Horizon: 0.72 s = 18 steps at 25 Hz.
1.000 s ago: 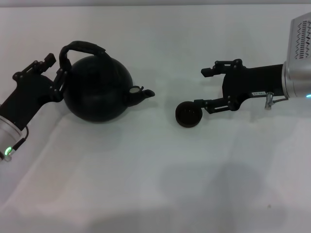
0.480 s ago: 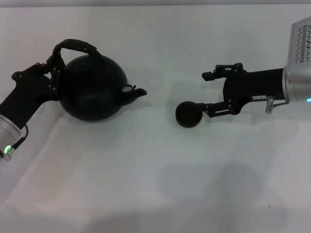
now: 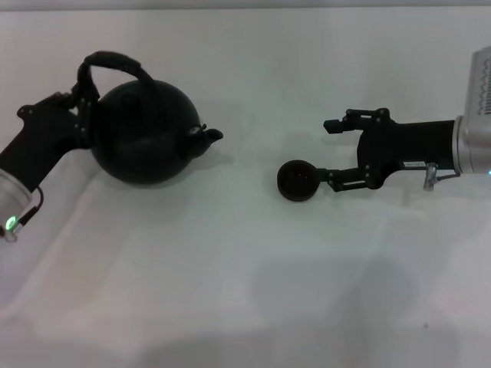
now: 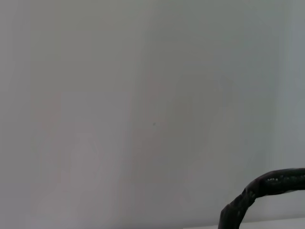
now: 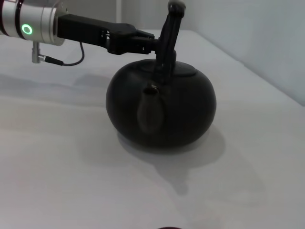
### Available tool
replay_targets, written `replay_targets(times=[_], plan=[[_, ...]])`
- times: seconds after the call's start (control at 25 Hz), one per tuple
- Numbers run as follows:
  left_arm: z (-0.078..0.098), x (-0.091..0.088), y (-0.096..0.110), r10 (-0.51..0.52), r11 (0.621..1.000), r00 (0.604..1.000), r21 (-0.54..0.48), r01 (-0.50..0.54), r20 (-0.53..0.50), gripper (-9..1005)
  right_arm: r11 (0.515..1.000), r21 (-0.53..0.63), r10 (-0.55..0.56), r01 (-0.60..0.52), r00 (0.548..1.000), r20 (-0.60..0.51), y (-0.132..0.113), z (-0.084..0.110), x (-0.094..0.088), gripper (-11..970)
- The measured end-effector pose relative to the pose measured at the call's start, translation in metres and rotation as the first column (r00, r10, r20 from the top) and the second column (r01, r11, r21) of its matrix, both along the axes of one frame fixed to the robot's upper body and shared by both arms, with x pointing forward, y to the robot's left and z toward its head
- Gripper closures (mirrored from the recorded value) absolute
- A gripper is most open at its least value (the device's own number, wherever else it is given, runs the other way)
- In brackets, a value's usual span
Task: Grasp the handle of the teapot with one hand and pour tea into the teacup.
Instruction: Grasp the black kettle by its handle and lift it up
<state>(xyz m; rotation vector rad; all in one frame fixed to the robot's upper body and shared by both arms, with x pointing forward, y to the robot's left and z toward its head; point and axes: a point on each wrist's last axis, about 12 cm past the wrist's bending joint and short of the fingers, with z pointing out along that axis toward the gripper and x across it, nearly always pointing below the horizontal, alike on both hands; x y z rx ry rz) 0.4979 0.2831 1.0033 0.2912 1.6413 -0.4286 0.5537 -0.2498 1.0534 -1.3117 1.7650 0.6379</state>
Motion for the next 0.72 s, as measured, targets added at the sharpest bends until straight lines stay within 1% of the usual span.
replay_targets(times=[0.2, 0.36, 0.6, 0.72], plan=[[0.009, 0.016, -0.005, -0.055, 0.998, 0.999, -0.021, 0.055, 0.000, 901, 0.999, 0.018, -0.026, 0.026, 1.000, 0.010, -0.008, -0.005, -0.008, 100], [0.014, 0.029, -0.009, -0.102, 0.994, 0.994, -0.033, 0.100, -0.031, 903, 0.999, 0.031, -0.041, 0.040, 0.999, 0.018, -0.012, -0.007, -0.011, 101], [0.022, 0.055, -0.013, -0.164, 0.986, 0.974, -0.059, 0.156, -0.157, 903, 0.997, 0.048, -0.062, 0.061, 0.998, 0.027, -0.017, -0.010, -0.016, 101], [0.026, 0.068, -0.017, -0.178, 0.984, 0.960, -0.046, 0.172, -0.217, 903, 0.996, 0.054, -0.068, 0.067, 0.997, 0.029, -0.018, -0.011, -0.018, 101]])
